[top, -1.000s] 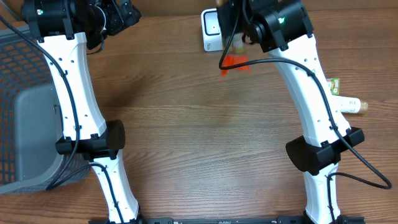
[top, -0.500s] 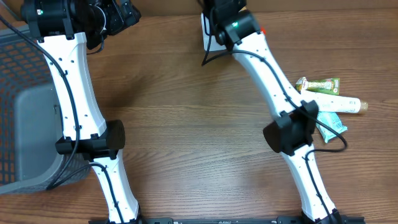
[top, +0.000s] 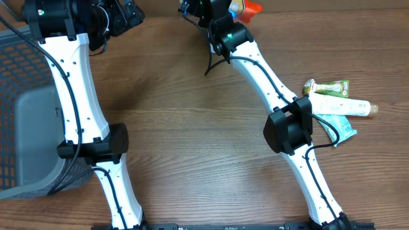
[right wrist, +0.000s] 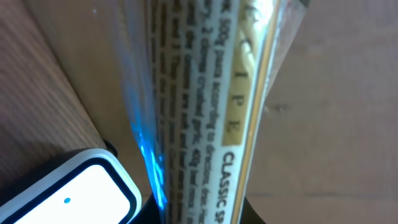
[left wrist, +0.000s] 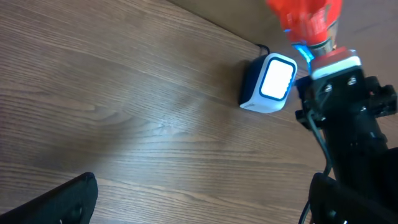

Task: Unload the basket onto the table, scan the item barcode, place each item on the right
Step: 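Lift the spaghetti pack and hold its barcode at the scanner, then carry the pack right and release it onto the other items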

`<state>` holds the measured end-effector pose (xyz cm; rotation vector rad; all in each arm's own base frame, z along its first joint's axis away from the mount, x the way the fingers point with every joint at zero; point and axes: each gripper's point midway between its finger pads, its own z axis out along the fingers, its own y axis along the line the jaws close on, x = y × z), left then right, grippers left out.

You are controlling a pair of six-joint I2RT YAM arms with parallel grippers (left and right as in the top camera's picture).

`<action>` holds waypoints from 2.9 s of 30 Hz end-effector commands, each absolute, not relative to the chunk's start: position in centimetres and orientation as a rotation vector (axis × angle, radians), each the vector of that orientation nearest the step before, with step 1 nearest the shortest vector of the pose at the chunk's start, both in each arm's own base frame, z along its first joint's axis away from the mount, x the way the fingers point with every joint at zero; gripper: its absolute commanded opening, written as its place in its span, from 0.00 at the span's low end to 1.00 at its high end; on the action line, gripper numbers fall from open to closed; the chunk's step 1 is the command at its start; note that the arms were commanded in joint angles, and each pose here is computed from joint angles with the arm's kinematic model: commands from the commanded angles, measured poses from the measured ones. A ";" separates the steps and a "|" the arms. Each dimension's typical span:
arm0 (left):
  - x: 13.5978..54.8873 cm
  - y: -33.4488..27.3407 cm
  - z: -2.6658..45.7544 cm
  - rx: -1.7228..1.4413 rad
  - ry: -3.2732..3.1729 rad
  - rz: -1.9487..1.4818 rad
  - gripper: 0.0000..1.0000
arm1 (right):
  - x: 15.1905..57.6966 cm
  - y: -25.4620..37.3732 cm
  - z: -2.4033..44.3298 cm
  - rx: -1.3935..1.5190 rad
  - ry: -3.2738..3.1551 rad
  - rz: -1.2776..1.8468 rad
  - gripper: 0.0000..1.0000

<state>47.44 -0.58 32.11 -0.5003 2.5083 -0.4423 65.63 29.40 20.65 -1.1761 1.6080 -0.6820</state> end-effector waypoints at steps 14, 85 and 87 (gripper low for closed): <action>47.4 -1.0 32.4 -0.501 2.502 -0.454 1.00 | 65.9 30.1 21.8 -1.238 1.491 -0.662 0.04; 47.4 -1.0 32.4 -0.502 2.502 -0.454 1.00 | 39.3 -7.7 29.2 1.306 2.400 -0.026 0.04; 47.4 -1.0 32.4 -0.502 2.502 -0.454 1.00 | 38.7 -9.5 26.7 1.452 2.390 -0.063 0.04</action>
